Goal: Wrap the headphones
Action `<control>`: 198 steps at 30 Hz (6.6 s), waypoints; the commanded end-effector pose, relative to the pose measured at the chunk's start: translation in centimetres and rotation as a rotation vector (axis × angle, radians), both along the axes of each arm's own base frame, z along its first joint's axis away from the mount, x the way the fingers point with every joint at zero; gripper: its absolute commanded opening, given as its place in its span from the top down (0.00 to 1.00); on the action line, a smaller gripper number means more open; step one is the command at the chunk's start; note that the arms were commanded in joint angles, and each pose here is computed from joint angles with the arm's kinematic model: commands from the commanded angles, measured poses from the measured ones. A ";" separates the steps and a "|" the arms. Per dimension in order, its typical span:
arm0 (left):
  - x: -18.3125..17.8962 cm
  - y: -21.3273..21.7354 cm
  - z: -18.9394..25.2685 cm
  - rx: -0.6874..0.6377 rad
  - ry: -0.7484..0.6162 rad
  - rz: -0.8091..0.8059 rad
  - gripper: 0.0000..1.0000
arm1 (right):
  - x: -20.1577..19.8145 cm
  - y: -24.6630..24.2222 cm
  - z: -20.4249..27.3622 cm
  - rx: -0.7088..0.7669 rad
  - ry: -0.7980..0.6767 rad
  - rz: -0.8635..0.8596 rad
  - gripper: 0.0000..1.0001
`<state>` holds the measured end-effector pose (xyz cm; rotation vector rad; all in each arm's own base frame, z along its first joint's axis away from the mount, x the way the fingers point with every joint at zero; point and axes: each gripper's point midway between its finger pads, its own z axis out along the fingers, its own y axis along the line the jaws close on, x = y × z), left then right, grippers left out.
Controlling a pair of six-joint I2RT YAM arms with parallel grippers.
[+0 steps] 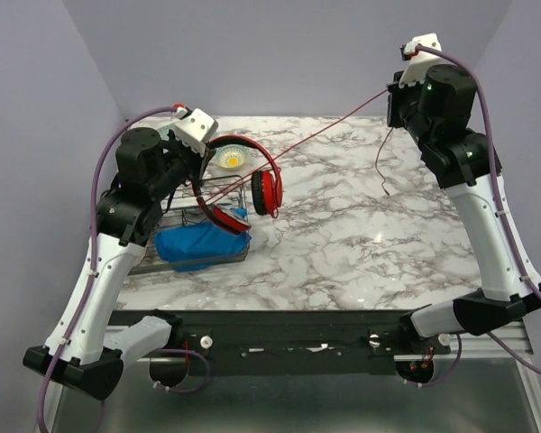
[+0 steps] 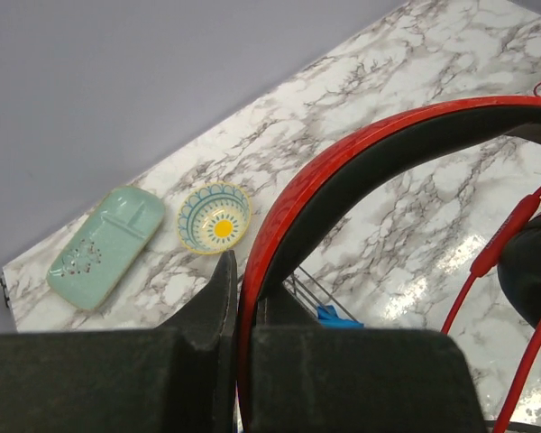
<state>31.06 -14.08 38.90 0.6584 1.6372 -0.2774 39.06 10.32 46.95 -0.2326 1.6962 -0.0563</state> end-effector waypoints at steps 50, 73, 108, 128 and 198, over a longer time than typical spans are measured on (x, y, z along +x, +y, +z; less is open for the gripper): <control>-4.4 -1.1 23.6 -0.777 -0.035 -0.087 1.00 | -9.2 29.4 -21.6 0.351 0.251 0.969 0.44; -6.0 -1.4 24.8 -0.772 -0.057 -0.138 1.00 | -10.8 26.7 -28.2 0.255 0.308 0.888 0.28; 4.7 7.6 22.0 -0.946 -0.054 0.359 1.00 | -18.2 33.4 -30.1 -0.043 0.519 1.030 0.99; 15.2 19.9 13.8 -0.228 -0.433 0.991 1.00 | -31.1 31.9 -16.1 -0.234 0.322 1.195 0.99; -3.1 -4.9 17.6 -0.611 0.030 -0.074 1.00 | -10.1 26.7 -10.0 0.585 0.099 1.118 0.67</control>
